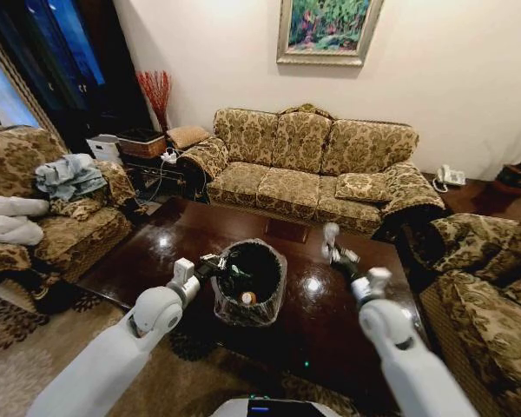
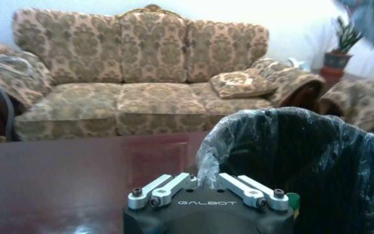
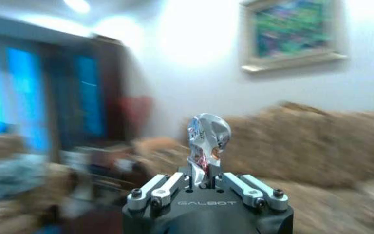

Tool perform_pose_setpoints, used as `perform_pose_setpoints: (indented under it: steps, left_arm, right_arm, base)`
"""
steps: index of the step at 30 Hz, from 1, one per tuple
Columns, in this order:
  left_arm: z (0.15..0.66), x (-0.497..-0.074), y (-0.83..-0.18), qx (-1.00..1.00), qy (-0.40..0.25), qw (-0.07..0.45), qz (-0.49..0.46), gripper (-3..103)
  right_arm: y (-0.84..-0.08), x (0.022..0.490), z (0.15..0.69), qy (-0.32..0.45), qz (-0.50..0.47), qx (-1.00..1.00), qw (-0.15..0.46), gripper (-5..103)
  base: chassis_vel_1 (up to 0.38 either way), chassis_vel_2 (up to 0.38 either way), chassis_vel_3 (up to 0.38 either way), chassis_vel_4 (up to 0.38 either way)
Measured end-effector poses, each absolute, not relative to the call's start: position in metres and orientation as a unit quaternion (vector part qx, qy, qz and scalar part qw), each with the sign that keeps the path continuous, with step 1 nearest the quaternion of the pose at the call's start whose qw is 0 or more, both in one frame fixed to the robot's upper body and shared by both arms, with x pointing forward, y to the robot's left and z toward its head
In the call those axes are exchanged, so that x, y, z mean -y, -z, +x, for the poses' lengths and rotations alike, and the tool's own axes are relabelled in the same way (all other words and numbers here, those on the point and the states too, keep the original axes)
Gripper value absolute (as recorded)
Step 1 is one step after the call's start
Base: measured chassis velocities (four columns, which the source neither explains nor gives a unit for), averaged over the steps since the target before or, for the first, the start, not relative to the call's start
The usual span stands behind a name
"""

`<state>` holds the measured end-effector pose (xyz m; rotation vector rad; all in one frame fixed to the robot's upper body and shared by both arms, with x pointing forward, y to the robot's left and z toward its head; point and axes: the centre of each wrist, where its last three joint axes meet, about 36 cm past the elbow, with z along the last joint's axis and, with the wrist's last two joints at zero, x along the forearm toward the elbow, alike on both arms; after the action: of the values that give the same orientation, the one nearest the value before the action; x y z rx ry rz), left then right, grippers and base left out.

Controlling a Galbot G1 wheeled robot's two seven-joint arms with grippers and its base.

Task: Move to the front of the table and place the trash on the table into the trash bin.

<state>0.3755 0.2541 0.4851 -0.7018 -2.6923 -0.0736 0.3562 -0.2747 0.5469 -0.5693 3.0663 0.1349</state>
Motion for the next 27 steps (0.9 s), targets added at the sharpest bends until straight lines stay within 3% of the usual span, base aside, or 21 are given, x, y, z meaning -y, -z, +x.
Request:
perform_pose_setpoints:
  steps: [2,8,24,27]
  left_arm:
    - [0.377,-0.255,-0.486,0.947,0.019,0.185,-0.26,4]
    - [0.398,-0.253,-0.491,0.94,0.022,0.197,-0.279,4]
    - [0.416,-0.244,-0.496,0.934,0.025,0.198,-0.297,4]
    - [0.411,-0.238,-0.497,0.931,0.023,0.2,-0.303,4]
  right_arm:
    - [-0.572,0.267,0.342,-0.046,-0.257,-0.965,0.009,15]
    - [-0.581,0.257,0.333,-0.009,-0.354,-0.934,-0.032,15]
    - [-0.564,0.248,0.319,0.036,-0.414,-0.904,-0.105,12]
    - [-0.56,0.245,0.318,0.037,-0.402,-0.909,-0.101,27]
  base:
    - [0.0,0.0,0.0,0.0]
    - [0.0,0.0,0.0,0.0]
    - [0.0,0.0,0.0,0.0]
    - [0.0,0.0,0.0,0.0]
